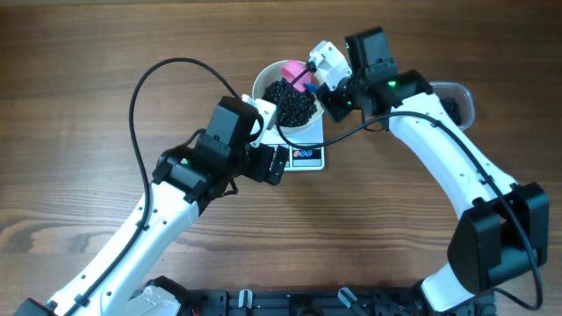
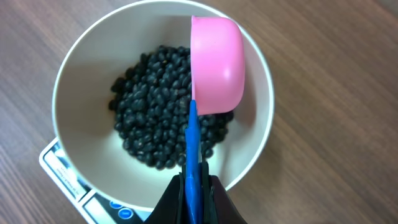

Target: Scoop item into bowl and weigh 150g on scale

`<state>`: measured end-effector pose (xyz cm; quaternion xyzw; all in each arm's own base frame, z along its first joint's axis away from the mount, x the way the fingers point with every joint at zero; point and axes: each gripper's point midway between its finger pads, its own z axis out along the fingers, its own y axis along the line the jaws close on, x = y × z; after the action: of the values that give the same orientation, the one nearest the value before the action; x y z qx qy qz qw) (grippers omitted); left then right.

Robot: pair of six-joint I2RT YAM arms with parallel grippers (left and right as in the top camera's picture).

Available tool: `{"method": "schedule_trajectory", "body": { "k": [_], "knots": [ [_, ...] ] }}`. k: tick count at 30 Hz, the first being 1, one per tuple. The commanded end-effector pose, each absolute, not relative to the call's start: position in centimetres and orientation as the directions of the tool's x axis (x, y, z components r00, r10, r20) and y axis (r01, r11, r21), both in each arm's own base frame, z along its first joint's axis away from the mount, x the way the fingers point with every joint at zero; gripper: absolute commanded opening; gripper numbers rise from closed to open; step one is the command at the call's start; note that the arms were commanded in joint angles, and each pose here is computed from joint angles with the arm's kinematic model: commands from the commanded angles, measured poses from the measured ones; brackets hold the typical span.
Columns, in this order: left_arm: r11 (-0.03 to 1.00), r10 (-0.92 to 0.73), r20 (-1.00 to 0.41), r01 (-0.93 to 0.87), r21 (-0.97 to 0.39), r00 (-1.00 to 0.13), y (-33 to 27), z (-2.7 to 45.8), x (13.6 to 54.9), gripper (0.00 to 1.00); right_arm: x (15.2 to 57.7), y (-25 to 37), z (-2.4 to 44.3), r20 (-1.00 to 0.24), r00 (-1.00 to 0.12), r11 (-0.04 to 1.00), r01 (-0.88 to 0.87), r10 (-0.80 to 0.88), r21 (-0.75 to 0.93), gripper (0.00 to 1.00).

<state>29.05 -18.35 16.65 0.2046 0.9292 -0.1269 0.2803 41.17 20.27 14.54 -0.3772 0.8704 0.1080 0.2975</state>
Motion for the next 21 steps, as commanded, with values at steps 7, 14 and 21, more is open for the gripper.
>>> {"method": "schedule_trajectory", "body": {
  "k": [7, 14, 21],
  "knots": [
    [0.889, 0.303, -0.568, 0.442, -0.121, -0.765, -18.3, 16.4, 29.0, 1.00, 38.7, 21.8, 13.4, -0.562, -0.550, 0.627, -0.776, -0.618, 0.069, 0.04],
    [0.889, 0.303, -0.568, 0.442, -0.121, -0.765, -18.3, 16.4, 29.0, 1.00, 36.9, 22.8, 13.5, -0.541, -0.630, 0.634, -0.743, -0.557, 0.213, 0.04],
    [0.889, 0.303, -0.568, 0.442, -0.121, -0.765, -18.3, 16.4, 29.0, 1.00, 37.0, 23.4, 14.0, -0.508, -0.761, 0.704, -0.613, -0.404, 0.358, 0.04]
  ]
}}
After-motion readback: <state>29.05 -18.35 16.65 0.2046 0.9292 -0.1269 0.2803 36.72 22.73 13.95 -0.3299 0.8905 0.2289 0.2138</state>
